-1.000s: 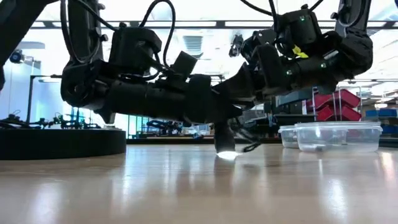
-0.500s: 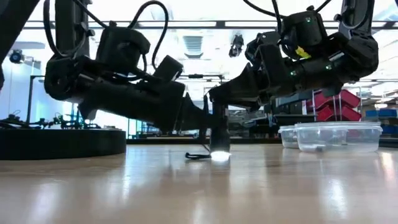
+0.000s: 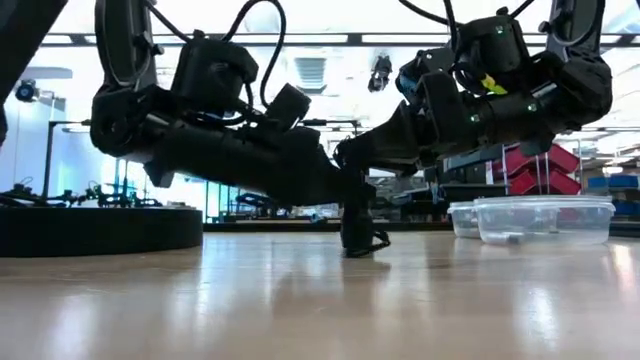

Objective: Insert battery
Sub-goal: Close the black battery compartment

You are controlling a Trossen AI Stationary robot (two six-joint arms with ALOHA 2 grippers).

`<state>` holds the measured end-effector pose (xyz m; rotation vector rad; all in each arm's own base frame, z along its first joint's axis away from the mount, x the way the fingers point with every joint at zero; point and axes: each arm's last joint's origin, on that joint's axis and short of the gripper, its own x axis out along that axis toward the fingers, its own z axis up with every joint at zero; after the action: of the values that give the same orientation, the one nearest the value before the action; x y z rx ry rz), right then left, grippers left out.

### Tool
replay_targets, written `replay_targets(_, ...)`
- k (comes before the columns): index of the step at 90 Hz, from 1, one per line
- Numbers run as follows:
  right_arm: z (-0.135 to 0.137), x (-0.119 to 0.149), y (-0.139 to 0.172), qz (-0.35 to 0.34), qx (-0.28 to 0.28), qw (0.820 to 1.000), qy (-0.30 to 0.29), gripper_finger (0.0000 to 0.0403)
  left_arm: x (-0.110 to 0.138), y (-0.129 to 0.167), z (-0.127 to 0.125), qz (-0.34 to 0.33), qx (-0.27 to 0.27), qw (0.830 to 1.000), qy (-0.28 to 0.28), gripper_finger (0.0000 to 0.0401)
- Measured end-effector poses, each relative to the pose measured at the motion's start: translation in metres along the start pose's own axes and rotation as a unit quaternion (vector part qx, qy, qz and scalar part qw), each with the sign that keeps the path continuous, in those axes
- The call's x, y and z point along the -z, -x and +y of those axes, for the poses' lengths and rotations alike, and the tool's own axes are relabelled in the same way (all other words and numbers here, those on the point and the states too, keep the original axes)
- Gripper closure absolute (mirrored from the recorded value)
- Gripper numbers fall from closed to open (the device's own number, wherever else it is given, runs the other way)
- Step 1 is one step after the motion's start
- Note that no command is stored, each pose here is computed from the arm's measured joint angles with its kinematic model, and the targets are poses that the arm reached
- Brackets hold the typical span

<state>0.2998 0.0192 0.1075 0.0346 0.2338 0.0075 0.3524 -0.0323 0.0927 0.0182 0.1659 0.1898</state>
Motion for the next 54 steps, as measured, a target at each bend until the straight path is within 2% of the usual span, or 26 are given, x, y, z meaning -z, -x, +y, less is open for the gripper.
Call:
replay_targets(18, -0.001, 0.0, 0.0, 0.0, 0.025, 1.0, 0.017, 0.0304, 0.0, 0.0, 0.003, -0.001, -0.038, 0.999, 0.019, 0.0301)
replay_targets(42, -0.005, 0.0, 0.001, -0.004, 0.103, 0.995, -0.008, 0.0302, -0.007, -0.013, 0.004, 0.017, -0.118, 0.993, 0.017, 0.0287)
replay_targets(54, -0.006, 0.001, 0.002, -0.004, 0.126, 0.992, -0.01, 0.0304, -0.014, -0.023, 0.002, 0.027, -0.137, 0.99, 0.014, 0.0292)
